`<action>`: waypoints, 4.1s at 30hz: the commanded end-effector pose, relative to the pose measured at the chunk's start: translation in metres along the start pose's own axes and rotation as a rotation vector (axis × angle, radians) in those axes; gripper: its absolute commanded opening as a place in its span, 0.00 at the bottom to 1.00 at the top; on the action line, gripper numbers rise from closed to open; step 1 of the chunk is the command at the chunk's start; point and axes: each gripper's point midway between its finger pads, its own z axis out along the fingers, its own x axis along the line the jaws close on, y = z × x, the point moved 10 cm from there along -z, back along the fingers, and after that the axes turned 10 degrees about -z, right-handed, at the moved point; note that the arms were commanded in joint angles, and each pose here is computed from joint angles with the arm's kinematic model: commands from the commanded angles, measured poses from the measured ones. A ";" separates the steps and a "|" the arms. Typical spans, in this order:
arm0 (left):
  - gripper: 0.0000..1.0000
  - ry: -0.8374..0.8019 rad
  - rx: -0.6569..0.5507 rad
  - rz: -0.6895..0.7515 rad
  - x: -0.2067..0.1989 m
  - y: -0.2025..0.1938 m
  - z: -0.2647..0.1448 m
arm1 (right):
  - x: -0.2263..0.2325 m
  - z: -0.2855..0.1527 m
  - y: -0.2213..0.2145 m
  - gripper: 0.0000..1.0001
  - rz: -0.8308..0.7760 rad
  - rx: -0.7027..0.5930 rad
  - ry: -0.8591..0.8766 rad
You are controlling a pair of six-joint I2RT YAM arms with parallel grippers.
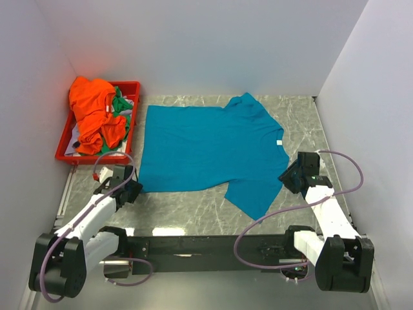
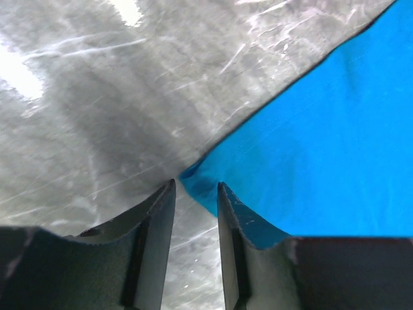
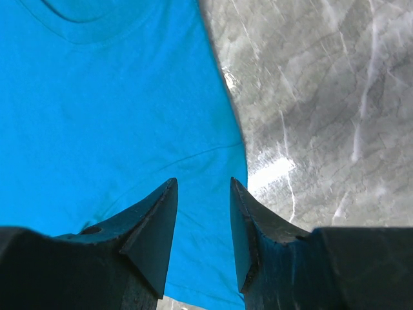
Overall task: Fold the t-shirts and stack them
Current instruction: Flatten the tshirt out, then fold the tshirt
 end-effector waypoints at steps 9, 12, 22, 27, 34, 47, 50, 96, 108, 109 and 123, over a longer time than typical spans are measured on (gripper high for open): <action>0.17 0.027 0.004 0.015 -0.006 -0.006 0.017 | -0.009 0.007 -0.011 0.45 0.040 0.042 -0.064; 0.05 0.010 -0.009 0.027 -0.010 -0.004 0.016 | -0.010 0.010 -0.015 0.45 0.045 0.061 -0.065; 0.01 -0.026 -0.023 0.065 -0.022 0.001 0.013 | -0.010 0.028 -0.019 0.45 0.068 0.103 -0.089; 0.01 -0.030 -0.025 0.079 -0.023 0.001 0.013 | -0.010 0.040 -0.016 0.44 0.069 0.115 -0.125; 0.01 -0.032 -0.037 0.102 -0.028 0.004 0.011 | -0.006 0.032 -0.017 0.43 0.071 0.126 -0.072; 0.01 -0.027 -0.056 0.100 -0.028 0.006 0.009 | -0.002 -0.019 -0.067 0.45 0.055 0.210 0.060; 0.01 -0.019 -0.057 0.102 -0.027 0.006 0.010 | 0.004 -0.024 -0.087 0.45 0.015 0.259 0.064; 0.01 -0.029 -0.102 0.130 -0.031 0.013 0.000 | 0.020 -0.055 -0.097 0.00 -0.158 0.210 -0.001; 0.01 -0.047 -0.121 0.119 -0.020 0.017 -0.019 | -0.007 -0.098 -0.095 0.00 -0.105 0.186 0.102; 0.01 -0.047 -0.125 0.118 -0.019 0.017 -0.020 | -0.008 -0.101 -0.094 0.00 -0.103 0.182 0.109; 0.01 -0.126 -0.114 0.193 -0.075 0.028 -0.029 | 0.054 -0.106 -0.042 0.00 -0.231 -0.003 0.162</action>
